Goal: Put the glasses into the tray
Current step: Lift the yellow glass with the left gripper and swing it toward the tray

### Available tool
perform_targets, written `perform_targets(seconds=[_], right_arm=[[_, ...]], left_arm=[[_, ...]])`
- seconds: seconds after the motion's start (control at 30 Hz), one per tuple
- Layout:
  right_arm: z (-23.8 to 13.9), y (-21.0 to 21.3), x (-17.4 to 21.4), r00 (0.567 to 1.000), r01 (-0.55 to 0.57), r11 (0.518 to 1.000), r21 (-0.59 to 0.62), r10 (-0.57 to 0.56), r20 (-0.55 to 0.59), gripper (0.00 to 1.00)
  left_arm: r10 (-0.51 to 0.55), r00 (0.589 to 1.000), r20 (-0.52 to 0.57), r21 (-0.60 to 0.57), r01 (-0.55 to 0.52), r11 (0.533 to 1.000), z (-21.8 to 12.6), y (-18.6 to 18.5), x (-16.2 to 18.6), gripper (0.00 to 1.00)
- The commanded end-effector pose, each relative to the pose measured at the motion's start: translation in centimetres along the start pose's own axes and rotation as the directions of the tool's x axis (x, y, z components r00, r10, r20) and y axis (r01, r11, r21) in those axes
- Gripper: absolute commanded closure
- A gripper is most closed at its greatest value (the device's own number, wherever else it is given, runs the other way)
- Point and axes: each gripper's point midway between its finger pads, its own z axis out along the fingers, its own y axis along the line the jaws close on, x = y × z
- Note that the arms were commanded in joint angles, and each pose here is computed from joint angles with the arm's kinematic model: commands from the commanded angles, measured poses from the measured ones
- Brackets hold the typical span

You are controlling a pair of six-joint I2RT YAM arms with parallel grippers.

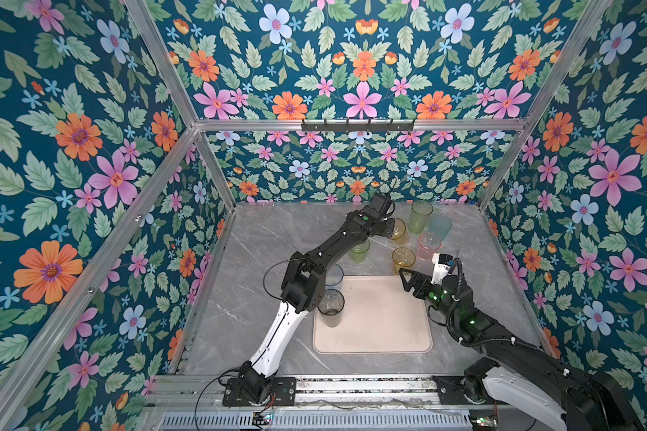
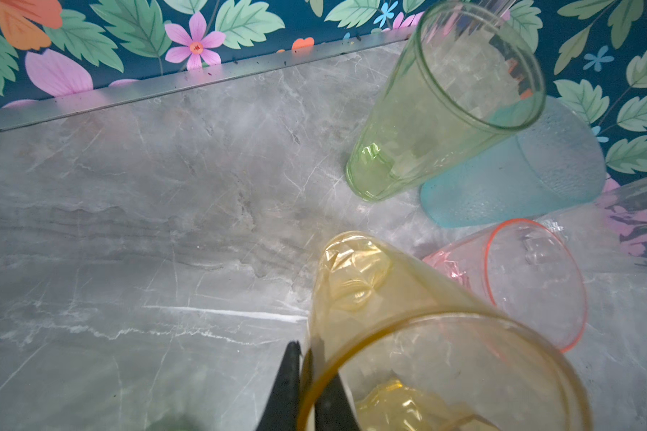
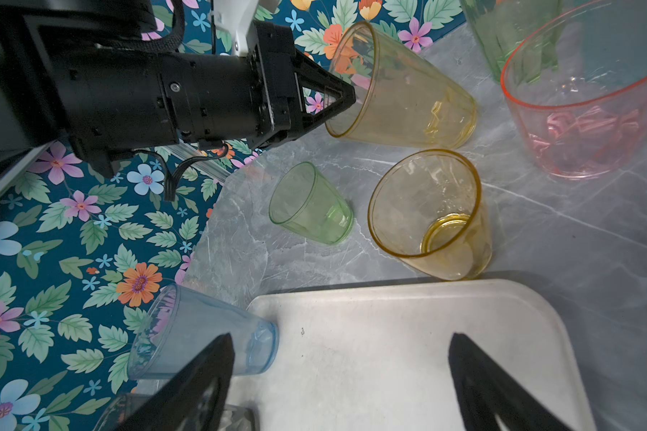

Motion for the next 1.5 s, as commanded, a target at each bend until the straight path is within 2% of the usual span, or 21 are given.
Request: perform_targets(seconds=[0.0, 0.43, 0.77, 1.13, 1.47], right_arm=[[-0.1, 0.4, -0.6, 1.000, -0.016, 1.000, -0.016, 0.017, 0.026, 0.09], [-0.2, 0.4, -0.6, 0.999, -0.017, 1.000, -0.018, 0.018, 0.031, 0.09], [-0.1, 0.5, -0.7, 0.999, -0.016, 1.000, -0.024, 0.017, 0.032, 0.09], [0.1, 0.7, -0.6, 1.000, -0.009, 0.999, -0.034, 0.010, 0.027, 0.09], [0.2, 0.7, -0.6, 1.000, -0.012, 0.999, -0.033, 0.013, 0.026, 0.09]], left_arm=[[0.014, 1.000, 0.019, -0.007, -0.014, 1.000, -1.2, 0.0, -0.9, 0.99], [-0.001, 1.000, 0.026, -0.094, 0.003, 0.996, -7.7, 1.7, -2.5, 1.00], [0.001, 1.000, 0.027, -0.180, 0.004, 0.984, -15.2, 2.8, -3.5, 1.00], [-0.036, 0.999, -0.030, -0.207, 0.029, 0.978, -23.0, 3.2, -1.9, 1.00], [-0.032, 0.992, -0.119, -0.206, 0.007, 0.979, -28.3, 2.4, 2.0, 1.00]])
